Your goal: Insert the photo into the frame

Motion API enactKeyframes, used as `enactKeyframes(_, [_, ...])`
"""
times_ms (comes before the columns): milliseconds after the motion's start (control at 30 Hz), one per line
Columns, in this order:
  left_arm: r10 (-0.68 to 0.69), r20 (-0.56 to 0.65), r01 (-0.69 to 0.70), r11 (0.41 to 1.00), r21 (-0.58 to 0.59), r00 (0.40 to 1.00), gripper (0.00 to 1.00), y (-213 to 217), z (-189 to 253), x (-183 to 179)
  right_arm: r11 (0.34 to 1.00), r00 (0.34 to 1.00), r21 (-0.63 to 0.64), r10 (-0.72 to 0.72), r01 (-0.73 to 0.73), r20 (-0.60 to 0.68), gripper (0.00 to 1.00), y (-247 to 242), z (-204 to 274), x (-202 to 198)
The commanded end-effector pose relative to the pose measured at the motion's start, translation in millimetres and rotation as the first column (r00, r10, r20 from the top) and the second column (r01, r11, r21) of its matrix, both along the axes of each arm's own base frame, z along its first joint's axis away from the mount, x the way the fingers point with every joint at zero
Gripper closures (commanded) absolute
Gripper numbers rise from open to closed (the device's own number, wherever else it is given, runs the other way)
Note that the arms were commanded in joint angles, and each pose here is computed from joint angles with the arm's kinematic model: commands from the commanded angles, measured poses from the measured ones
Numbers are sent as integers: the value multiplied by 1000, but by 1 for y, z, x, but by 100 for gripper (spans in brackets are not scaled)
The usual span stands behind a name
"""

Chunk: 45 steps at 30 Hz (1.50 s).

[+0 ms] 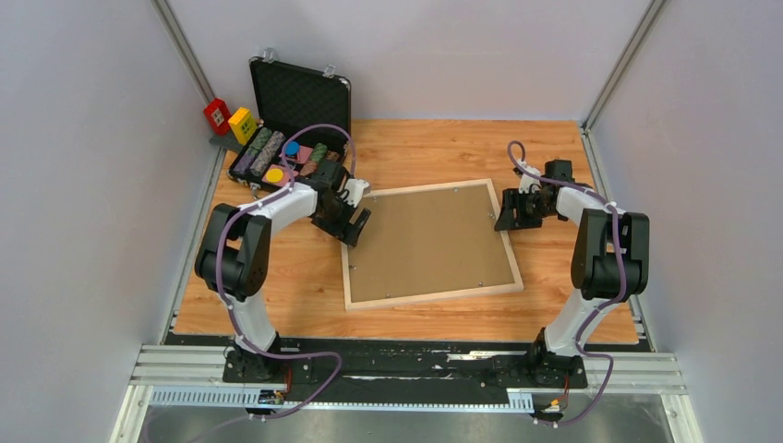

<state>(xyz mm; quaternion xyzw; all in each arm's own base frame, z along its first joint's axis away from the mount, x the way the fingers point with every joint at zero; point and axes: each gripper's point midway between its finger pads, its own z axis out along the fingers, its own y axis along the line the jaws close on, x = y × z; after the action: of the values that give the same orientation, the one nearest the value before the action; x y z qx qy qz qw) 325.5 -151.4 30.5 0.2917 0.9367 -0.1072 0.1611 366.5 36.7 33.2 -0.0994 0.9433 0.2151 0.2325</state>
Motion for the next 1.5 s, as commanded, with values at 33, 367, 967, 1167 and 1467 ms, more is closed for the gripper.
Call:
enactKeyframes(33, [46,17,-45,998,-37,999,12,-9,2,20,1000,996,20,-7,5,88,44,2,24,12])
enactKeyframes(367, [37,-30,-39,994,-107,999,36,-22,5,12,1000,996,17,-10,8,94,43,1,25,13])
enactKeyframes(967, [46,-19,-48,982,-183,999,55,-47,8,45,997,990,-65,-41,50,138,42,-15,28,27])
enactKeyframes(1167, [38,-11,-39,982,-184,999,59,-49,6,50,987,987,-145,-55,77,150,43,-31,23,36])
enactKeyframes(1467, [45,-4,-45,981,-187,999,61,-49,6,50,981,986,-177,-50,78,157,46,-37,18,46])
